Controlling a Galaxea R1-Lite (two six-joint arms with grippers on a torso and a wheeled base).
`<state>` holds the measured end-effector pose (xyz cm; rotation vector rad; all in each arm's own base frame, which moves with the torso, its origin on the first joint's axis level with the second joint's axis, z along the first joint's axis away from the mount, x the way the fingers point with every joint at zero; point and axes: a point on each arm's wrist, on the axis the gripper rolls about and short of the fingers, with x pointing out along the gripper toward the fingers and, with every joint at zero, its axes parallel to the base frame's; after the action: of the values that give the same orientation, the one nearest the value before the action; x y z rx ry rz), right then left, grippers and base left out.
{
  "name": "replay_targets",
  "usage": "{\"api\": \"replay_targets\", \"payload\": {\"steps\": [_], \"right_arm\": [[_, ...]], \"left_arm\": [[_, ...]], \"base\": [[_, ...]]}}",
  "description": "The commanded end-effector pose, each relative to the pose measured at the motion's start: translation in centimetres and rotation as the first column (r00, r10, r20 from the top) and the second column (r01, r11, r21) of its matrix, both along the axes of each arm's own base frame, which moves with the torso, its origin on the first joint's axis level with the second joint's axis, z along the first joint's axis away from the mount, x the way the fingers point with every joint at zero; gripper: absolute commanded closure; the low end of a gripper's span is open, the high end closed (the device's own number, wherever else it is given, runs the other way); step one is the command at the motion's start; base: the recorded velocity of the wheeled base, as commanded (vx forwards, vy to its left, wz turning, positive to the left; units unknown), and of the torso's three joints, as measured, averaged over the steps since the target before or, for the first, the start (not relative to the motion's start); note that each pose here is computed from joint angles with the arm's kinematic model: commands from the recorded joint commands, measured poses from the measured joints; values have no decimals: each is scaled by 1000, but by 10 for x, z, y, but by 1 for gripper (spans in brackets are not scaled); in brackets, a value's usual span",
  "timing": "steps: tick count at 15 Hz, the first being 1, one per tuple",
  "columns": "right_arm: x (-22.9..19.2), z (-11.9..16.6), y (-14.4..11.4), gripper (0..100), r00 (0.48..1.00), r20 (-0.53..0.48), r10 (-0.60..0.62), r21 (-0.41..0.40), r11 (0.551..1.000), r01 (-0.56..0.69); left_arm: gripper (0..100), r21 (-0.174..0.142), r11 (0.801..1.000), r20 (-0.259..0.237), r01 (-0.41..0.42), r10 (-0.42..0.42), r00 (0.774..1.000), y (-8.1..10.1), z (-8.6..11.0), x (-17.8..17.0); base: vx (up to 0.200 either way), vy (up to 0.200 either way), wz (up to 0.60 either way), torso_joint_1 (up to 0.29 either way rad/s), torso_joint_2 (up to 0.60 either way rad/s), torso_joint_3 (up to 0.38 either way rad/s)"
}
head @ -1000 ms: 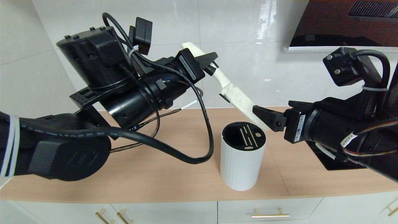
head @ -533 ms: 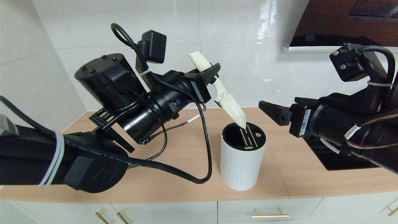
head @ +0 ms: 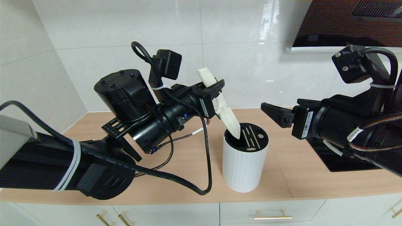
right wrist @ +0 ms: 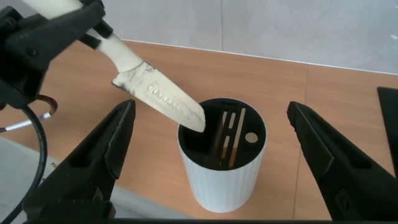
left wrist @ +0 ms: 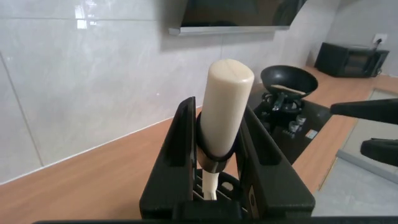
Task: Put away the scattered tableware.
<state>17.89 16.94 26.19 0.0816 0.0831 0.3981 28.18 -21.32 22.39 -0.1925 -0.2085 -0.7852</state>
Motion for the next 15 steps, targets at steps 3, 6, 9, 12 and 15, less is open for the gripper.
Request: {"api": "replay_targets", "payload": {"steps": [3,6,9,12,15], "right_arm": [[1,-1,1,0,1000,-3,-1,-2,1000,1],[1,-1,1,0,1000,-4,-1,-4,1000,1],[1,-1,1,0,1000,-4,1,-3,1000,-1],[1,-1,1,0,1000,-3,-1,-2,1000,1],[2,-3,2,0,1000,-8,-1,-8,1000,1]], "left_arm": [[100,12,1000,-13,0,1,1000,-2,-6,2],[100,58,998,-17,7,-6,1000,-6,-16,-1],[100,88,995,-40,47,-43,998,-22,-30,-4],[100,100,993,-43,56,-52,998,-27,-34,-5],[100,138,989,-36,53,-49,998,-32,-42,-1]], "base": [[0,0,0,0,0,0],[0,0,0,0,0,0],[0,0,0,0,0,0],[0,0,0,0,0,0],[0,0,0,0,0,0]]}}
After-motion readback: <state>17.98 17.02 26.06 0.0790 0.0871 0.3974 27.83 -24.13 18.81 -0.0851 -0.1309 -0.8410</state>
